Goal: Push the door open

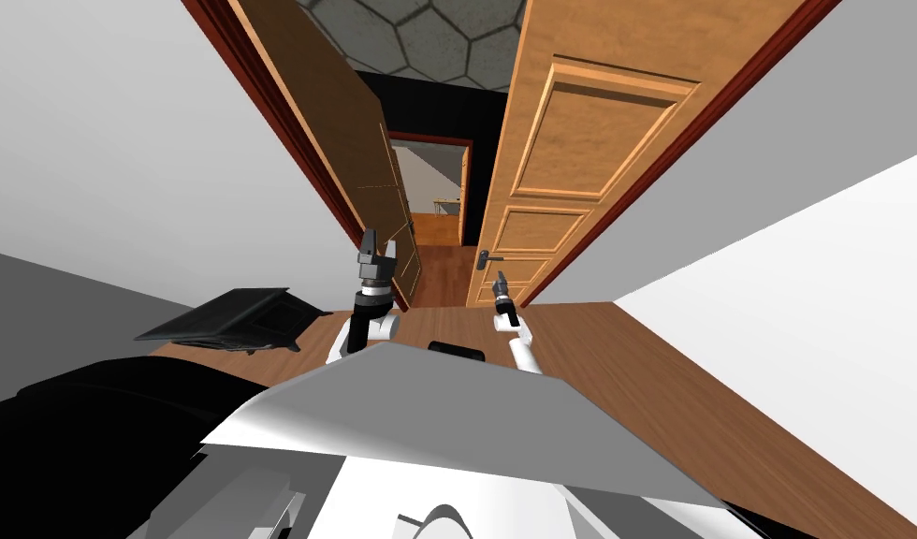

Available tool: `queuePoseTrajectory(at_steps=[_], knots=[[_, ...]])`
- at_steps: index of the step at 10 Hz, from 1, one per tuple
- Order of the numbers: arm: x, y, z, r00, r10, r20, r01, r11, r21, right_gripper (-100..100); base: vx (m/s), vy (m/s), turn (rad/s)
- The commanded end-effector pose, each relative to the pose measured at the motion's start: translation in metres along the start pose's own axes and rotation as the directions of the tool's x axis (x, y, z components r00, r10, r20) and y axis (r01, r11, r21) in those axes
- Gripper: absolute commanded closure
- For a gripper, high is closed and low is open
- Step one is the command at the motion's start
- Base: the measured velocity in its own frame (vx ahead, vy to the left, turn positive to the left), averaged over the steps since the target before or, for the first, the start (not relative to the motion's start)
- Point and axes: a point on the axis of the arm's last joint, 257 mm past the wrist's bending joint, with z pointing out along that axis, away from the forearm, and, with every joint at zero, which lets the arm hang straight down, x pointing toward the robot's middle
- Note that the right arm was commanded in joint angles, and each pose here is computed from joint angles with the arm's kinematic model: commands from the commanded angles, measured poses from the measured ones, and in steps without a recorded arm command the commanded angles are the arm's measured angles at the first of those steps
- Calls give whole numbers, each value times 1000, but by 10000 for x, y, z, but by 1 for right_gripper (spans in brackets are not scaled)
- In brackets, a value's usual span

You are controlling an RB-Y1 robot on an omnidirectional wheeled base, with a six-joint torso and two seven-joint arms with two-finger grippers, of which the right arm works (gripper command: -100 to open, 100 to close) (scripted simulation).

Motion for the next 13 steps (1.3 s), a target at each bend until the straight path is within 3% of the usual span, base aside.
queuePoseTrajectory(at_steps=[1, 9, 13], knots=[[38, -70, 28, 1000, 0, -6, 0, 1000, 16, -100, 80, -75, 33], [272, -463, 148, 999, 3, -41, 2, 994, 110, -100, 103, -88, 37], [265, -512, 171, 999, -1, -41, 6, 992, 122, -100, 82, -53, 21]])
